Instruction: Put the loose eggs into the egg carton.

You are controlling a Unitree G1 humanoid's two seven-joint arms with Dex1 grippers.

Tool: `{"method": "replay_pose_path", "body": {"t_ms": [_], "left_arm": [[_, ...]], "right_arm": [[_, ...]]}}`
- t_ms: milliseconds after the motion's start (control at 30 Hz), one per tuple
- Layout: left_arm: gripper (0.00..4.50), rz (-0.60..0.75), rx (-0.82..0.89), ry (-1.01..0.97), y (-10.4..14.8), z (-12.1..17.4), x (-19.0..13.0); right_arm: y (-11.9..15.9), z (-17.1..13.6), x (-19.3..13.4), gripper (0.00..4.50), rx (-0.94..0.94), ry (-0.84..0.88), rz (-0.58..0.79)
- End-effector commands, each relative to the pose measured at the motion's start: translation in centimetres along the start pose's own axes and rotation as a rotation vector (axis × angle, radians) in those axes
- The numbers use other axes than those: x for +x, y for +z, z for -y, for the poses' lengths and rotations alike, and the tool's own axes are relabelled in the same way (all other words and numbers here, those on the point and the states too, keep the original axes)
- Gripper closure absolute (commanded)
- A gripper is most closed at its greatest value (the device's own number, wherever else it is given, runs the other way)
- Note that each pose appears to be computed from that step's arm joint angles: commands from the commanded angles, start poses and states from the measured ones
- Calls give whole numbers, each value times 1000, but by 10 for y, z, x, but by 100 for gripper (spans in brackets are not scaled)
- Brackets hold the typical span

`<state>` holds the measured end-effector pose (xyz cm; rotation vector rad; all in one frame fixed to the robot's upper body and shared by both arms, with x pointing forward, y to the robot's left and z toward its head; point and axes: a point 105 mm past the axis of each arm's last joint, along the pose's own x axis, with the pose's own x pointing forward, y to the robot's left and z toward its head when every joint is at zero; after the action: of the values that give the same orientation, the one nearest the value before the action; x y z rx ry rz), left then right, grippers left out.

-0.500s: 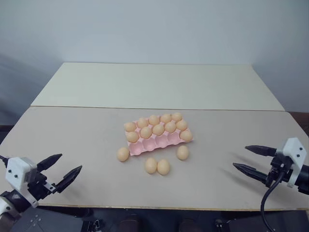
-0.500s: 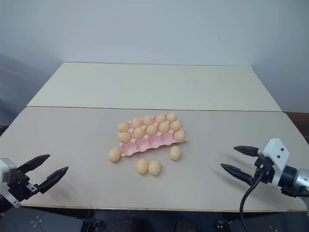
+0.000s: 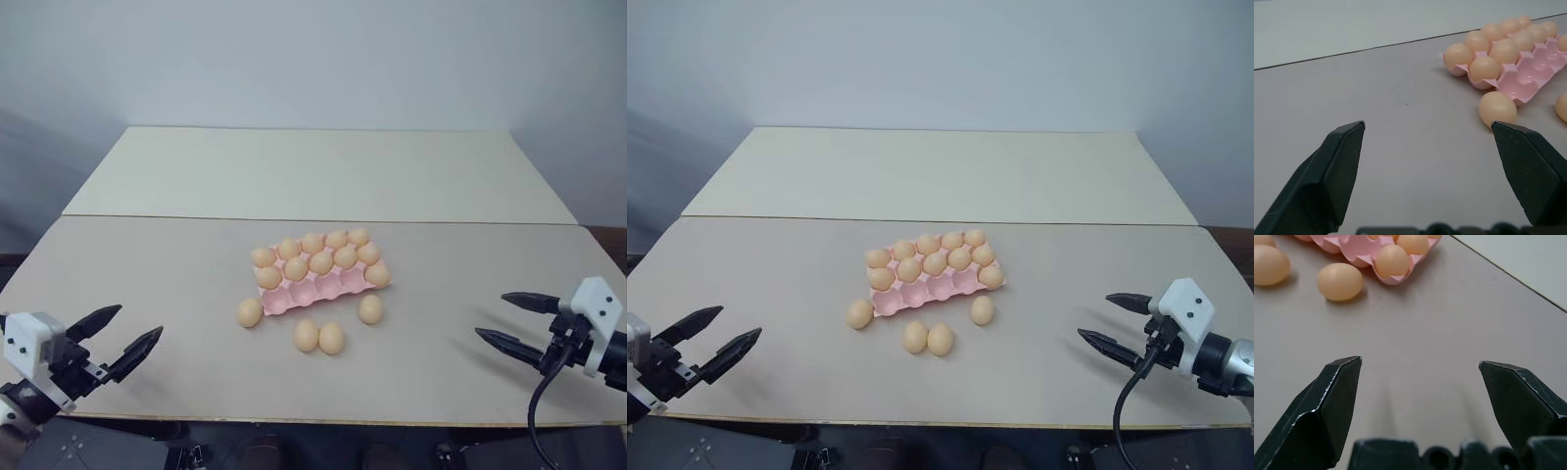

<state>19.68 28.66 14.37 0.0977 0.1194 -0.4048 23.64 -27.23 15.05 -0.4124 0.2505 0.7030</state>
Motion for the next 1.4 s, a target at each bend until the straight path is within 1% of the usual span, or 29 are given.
{"method": "replay_pose_path", "body": {"t_ms": [33, 133, 267, 433, 533, 667, 867, 1100, 1300, 1400], "left_arm": [[0, -12, 32, -44, 9, 10, 2], [0, -26, 53, -71, 10, 15, 5], [0, -28, 70, -126, 15, 23, 10], [0, 9, 78, -227, 26, 40, 19], [0, 16, 88, -248, 28, 45, 24], [0, 31, 81, -254, 31, 49, 28], [0, 35, 77, -267, 30, 53, 32], [0, 62, 64, -307, 37, 56, 35], [0, 52, -19, -480, 40, 75, 18], [0, 51, -24, -511, 40, 78, 14]], "right_arm": [[17, -2, 2, 3, -44, 11, 20], [29, -9, 10, 3, -40, 43, 38], [50, -27, 28, 3, -62, 130, 87], [65, -47, 58, 3, -67, 207, 52], [67, -56, 74, 3, -93, 195, 25], [56, -71, 93, 3, -72, 186, -39], [52, -88, 111, 3, -53, 170, -53], [49, -83, 130, 3, -54, 96, -51], [45, -84, 139, 3, -38, 95, -54], [47, -85, 143, 3, -35, 94, -37]]}}
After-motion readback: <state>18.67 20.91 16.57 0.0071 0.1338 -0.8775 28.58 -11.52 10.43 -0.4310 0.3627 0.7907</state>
